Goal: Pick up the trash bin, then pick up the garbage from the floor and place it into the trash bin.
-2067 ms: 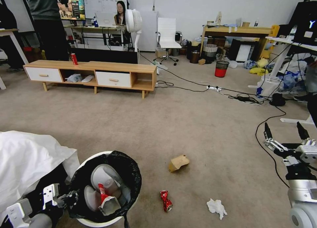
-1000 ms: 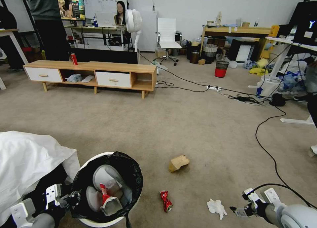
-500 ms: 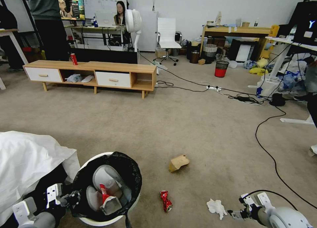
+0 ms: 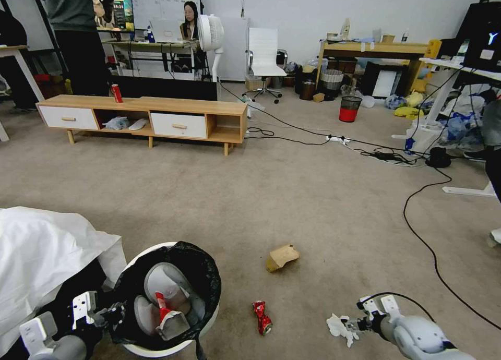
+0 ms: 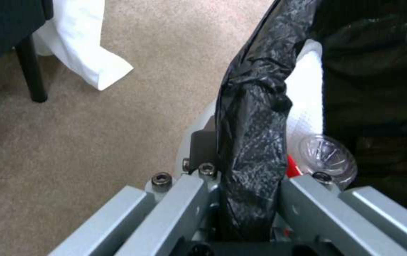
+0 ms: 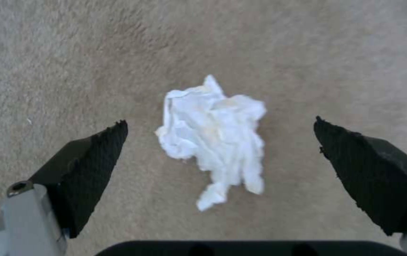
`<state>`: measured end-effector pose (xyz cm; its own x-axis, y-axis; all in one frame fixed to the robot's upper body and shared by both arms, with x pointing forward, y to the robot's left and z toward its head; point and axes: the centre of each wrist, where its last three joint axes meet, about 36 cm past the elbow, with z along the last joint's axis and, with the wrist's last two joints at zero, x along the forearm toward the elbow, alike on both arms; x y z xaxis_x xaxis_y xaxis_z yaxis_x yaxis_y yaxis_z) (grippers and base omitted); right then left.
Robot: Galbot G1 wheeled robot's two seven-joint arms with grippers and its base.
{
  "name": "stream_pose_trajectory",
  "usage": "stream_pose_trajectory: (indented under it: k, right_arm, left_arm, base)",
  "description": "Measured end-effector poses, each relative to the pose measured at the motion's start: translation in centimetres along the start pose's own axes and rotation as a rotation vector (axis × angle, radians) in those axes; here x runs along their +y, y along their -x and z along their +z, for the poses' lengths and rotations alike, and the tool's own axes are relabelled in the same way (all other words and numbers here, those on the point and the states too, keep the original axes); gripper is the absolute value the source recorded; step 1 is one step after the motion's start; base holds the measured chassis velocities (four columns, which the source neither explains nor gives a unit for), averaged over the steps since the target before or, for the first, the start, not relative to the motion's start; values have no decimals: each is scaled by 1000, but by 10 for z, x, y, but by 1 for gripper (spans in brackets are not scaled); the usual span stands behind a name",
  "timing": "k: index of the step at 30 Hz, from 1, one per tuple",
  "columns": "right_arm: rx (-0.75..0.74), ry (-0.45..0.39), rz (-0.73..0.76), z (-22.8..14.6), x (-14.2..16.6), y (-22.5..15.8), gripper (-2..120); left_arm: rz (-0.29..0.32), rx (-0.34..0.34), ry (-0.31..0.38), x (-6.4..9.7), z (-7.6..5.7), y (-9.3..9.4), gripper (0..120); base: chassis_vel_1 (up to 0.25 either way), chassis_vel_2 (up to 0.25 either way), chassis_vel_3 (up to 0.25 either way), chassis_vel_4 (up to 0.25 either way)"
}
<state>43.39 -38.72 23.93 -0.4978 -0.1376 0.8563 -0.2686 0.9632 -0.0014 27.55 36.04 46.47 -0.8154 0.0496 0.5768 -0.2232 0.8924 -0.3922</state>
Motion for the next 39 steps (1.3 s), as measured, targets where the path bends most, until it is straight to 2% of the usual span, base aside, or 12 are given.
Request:
stream_pose_trajectory:
  k: [12, 15, 29, 39]
  right_arm:
    - [48, 6, -21, 9, 32, 38, 99]
    - [53, 9, -8, 13, 41, 59, 99]
    - [58, 3, 37, 23, 37, 71, 99]
    - [74, -13, 78, 37, 19, 57, 99]
  left_arm:
    - [-2, 2, 5, 2, -3, 2, 1]
    - [-5, 5, 2, 3, -1, 2, 1]
    - [-2, 1, 4, 1, -1, -2, 1]
    - [2, -3, 5, 0, -2, -2, 1]
  base:
    - [0, 0, 0, 0]
    - [0, 0, 0, 0]
    - [0, 0, 0, 0]
    - [0, 0, 0, 0]
